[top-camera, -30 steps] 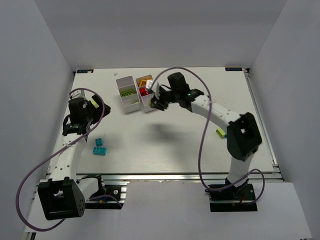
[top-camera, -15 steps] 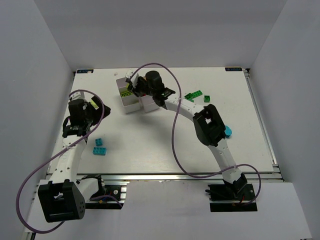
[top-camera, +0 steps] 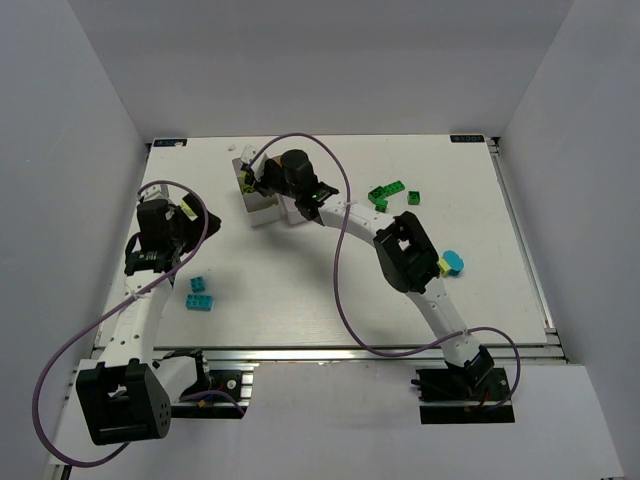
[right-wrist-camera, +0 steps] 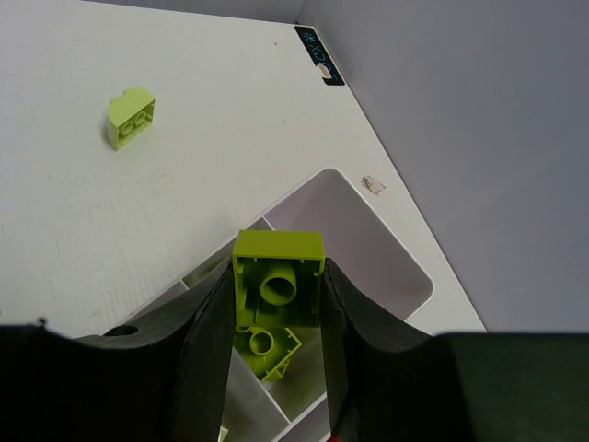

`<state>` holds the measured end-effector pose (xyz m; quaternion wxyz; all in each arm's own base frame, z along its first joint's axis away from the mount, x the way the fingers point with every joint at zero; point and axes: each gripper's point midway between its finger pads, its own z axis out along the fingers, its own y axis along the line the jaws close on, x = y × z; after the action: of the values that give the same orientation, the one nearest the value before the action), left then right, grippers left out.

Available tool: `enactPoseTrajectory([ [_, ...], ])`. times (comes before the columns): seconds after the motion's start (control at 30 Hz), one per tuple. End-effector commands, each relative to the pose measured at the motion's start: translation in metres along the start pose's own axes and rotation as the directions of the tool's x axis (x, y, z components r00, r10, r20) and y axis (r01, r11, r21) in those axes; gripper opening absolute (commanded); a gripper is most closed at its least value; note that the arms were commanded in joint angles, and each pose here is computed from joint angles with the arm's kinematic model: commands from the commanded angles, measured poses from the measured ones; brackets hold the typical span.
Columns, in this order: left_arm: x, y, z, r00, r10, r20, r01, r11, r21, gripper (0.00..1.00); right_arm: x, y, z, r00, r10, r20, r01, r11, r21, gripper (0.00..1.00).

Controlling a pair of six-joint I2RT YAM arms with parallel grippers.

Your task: Sort the legos into containers by color

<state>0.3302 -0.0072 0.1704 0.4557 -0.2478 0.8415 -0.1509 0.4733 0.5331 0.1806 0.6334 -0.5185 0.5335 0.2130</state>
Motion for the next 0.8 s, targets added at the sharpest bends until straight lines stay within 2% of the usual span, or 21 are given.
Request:
enactPoseTrajectory([
  [0.0,-0.008,-0.002,-0.005,1.000,0.009,0.023,-0.009,1.000,-0.002,0.98,-0.014,-0.013,0.004,0.998,-0.036,0.057,0.032,0.998,0.057,0.28],
  [0.27,-0.011,-0.001,-0.007,0.999,0.016,0.027,-0.016,1.000,-0.013,0.98,-0.002,-0.010,0.008,0.998,-0.051,0.042,0.049,0.997,0.054,0.34],
  [0.37,-0.012,-0.001,-0.008,0.999,0.017,0.032,-0.016,1.000,-0.016,0.98,0.001,-0.009,0.009,0.998,-0.056,0.039,0.054,0.997,0.051,0.42],
  [0.4,-0.013,-0.001,-0.009,0.999,0.017,0.034,-0.016,1.000,-0.016,0.98,0.001,-0.009,0.009,0.998,-0.056,0.040,0.054,0.997,0.051,0.49],
  [0.47,-0.014,-0.002,-0.009,0.999,0.018,0.034,-0.017,1.000,-0.016,0.98,0.001,-0.009,0.009,0.997,-0.061,0.042,0.059,0.997,0.049,0.57],
  [0.77,-0.025,-0.005,-0.012,0.998,0.025,0.055,-0.024,0.999,-0.022,0.98,-0.005,-0.011,0.008,0.997,-0.065,0.050,0.063,0.997,0.052,0.63],
])
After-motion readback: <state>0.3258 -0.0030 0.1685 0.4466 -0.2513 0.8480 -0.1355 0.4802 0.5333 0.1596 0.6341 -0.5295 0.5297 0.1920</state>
